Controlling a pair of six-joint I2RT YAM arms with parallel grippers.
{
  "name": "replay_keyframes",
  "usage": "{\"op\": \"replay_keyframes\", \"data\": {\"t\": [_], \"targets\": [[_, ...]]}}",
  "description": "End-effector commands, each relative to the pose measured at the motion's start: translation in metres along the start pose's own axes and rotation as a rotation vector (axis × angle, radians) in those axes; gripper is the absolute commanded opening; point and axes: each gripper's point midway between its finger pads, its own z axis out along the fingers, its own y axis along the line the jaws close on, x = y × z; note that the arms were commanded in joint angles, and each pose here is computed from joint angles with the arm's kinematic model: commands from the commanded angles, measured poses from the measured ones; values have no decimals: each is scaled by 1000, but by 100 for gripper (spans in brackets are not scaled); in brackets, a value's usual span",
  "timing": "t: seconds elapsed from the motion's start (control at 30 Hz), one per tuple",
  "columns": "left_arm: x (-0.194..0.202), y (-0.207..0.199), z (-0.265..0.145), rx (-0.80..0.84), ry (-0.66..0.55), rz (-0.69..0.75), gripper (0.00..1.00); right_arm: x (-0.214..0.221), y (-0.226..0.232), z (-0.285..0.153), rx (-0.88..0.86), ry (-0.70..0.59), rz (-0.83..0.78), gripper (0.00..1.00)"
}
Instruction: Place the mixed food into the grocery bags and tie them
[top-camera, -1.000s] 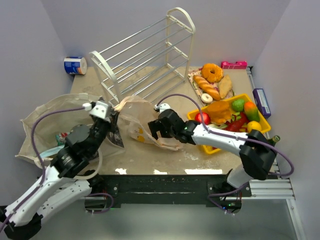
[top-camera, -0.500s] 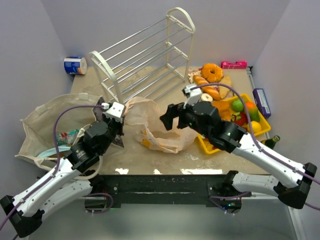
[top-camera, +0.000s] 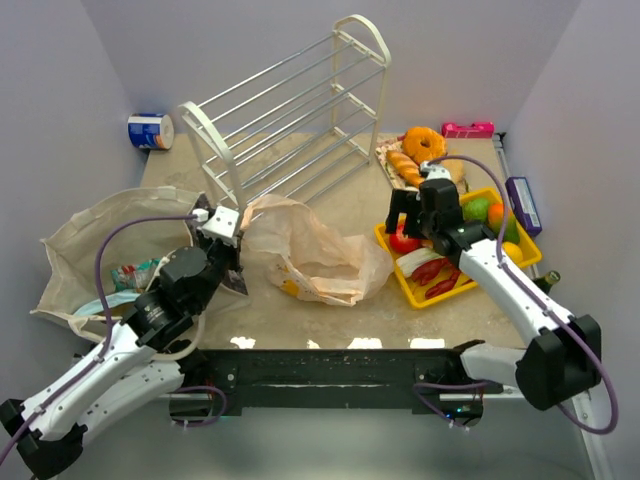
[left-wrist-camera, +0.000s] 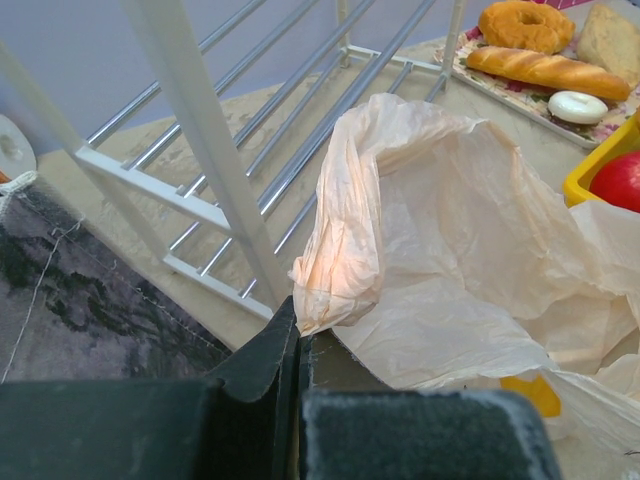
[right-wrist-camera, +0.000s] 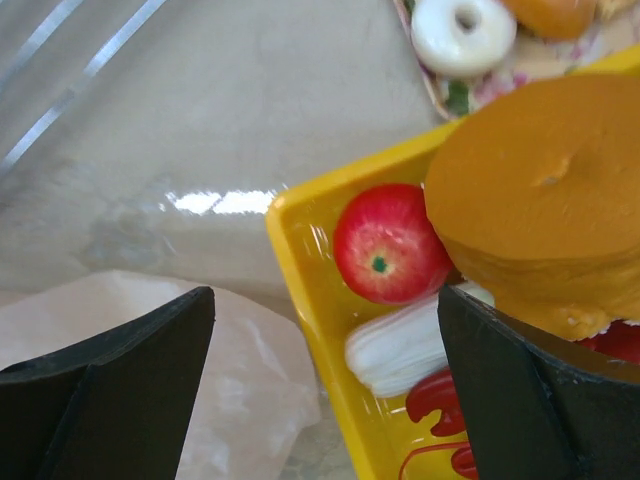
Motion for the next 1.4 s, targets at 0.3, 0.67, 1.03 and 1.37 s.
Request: {"op": "replay_keyframes", "data": {"t": [0.3,0.67,1.03,1.37], "targets": [[0,3,3,-20,-6,-9,0,44,-32,72,75,103,55,95],[-2,2,2,-11,-13,-10,0,58,-43,95,142,102,87,88],[-2,0,2,-1,-13,-7,0,60,-50,110,187,87,110,88],[-3,0,2,1,-16,-9,0,62,-44,101,142,81,104,49]]}}
